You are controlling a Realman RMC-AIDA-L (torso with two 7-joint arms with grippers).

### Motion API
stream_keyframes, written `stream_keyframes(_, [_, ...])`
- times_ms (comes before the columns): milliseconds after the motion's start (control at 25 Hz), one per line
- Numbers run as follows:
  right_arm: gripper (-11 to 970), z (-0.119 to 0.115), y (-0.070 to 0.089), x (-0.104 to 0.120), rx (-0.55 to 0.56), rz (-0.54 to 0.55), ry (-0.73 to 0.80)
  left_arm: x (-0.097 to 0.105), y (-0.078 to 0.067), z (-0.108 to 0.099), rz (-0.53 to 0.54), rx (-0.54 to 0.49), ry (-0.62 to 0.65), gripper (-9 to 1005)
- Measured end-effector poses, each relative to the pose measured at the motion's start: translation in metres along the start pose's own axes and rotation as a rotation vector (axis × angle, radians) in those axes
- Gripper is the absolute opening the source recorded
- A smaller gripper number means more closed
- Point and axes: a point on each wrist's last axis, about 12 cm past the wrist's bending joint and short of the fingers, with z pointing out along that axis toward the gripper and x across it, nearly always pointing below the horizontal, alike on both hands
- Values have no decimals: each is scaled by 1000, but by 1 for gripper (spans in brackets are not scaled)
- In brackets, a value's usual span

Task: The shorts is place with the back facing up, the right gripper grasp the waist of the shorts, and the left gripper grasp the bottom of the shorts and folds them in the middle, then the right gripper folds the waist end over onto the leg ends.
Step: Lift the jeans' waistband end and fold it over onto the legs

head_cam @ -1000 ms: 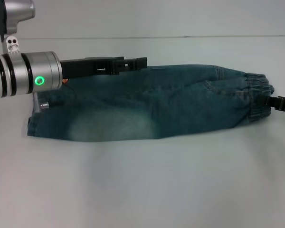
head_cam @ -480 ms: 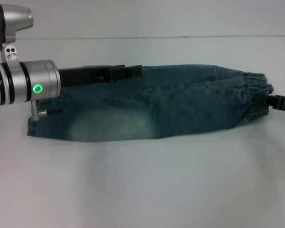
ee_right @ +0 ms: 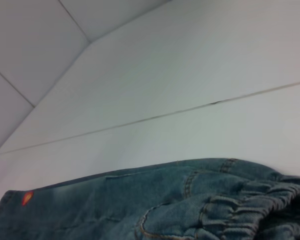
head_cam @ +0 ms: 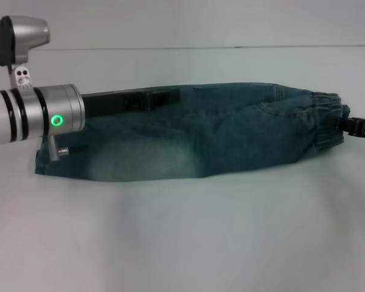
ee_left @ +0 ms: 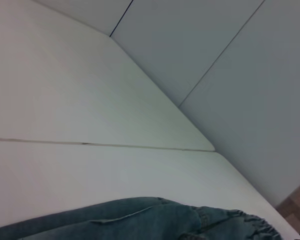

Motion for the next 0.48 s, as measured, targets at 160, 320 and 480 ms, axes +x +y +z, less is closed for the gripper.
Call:
stream_keyframes(160, [63, -1, 0, -1, -4, -6, -2, 4, 1, 6, -5, -18, 5, 297])
stream_keyframes(320, [64, -2, 1, -2, -9, -9, -1, 9, 0, 16, 6, -31, 42, 152])
stream_keyframes(480, [65, -4, 4, -8, -29, -22, -4, 14, 1, 27, 2, -72, 61, 46])
